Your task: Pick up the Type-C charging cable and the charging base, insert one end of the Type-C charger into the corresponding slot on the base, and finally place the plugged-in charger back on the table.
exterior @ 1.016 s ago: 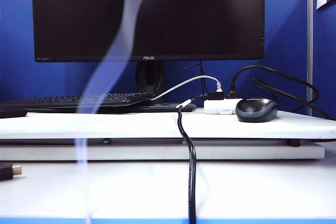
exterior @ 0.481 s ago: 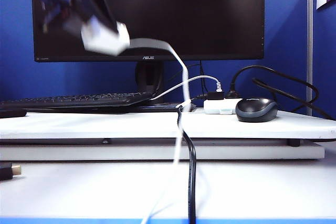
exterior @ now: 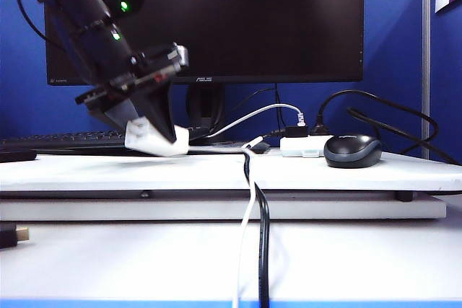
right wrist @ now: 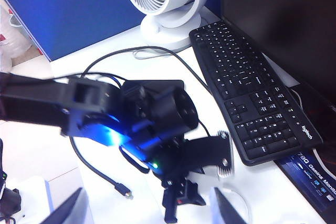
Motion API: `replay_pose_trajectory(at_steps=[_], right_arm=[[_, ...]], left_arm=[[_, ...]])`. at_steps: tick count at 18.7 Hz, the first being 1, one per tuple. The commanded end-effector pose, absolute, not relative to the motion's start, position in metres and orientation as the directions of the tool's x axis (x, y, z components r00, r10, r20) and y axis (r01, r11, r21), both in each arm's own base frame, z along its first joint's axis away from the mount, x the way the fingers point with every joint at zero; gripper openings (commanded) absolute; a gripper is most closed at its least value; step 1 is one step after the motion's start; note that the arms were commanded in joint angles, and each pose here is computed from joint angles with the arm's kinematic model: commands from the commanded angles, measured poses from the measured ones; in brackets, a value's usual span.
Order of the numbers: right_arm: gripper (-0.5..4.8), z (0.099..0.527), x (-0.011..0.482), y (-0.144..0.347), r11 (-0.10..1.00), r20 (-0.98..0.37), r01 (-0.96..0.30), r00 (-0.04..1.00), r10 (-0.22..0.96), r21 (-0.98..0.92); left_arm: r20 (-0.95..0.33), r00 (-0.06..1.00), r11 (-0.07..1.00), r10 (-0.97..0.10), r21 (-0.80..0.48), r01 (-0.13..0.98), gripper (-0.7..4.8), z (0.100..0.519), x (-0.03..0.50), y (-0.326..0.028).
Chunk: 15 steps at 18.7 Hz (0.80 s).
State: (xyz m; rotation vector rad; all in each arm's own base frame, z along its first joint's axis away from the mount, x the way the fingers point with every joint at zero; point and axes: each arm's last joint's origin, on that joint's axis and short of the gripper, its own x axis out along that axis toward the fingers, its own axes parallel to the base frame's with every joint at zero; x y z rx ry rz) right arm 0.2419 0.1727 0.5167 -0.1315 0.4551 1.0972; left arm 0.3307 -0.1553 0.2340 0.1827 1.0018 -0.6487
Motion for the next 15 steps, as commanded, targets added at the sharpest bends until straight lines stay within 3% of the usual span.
replay_pose_trajectory(at_steps=[1, 6, 7, 9, 11, 15], right_arm=[[3.05, 0.519, 0.239, 0.172, 0.457, -0.412, -0.883, 0.377, 0.830, 0.111], [3.05, 0.518, 0.241, 0.170, 0.518, -0.438, -0.851, 0.435, 0.787, 0.085], [3.05, 0.516, 0.240, 0.170, 0.527, -0.450, -0.846, 0.439, 0.778, 0.086], [3.06, 0.513, 0.240, 0.168, 0.563, -0.489, -0.823, 0.459, 0.741, 0.080], [3.06, 0.508, 0.240, 0.166, 0.623, -0.547, -0.780, 0.498, 0.673, 0.057], [3.06, 0.499, 0.239, 0.164, 0.652, -0.626, -0.755, 0.478, 0.617, 0.066]], left_arm=[[-0.839, 0.385, 0.813, -0.385, -0.110, 0.572, -0.05, 0.225, 0.337, -0.157], [-0.849, 0.369, 0.812, -0.378, -0.112, 0.573, 0.07, 0.222, 0.336, -0.157], [-0.849, 0.369, 0.812, -0.378, -0.112, 0.573, 0.46, 0.222, 0.336, -0.157], [-0.851, 0.364, 0.806, -0.378, -0.110, 0.581, 0.68, 0.222, 0.336, -0.157], [-0.852, 0.360, 0.803, -0.379, -0.110, 0.585, 1.74, 0.222, 0.336, -0.157], [-0.852, 0.332, 0.791, -0.404, -0.142, 0.595, 2.79, 0.222, 0.334, -0.157]])
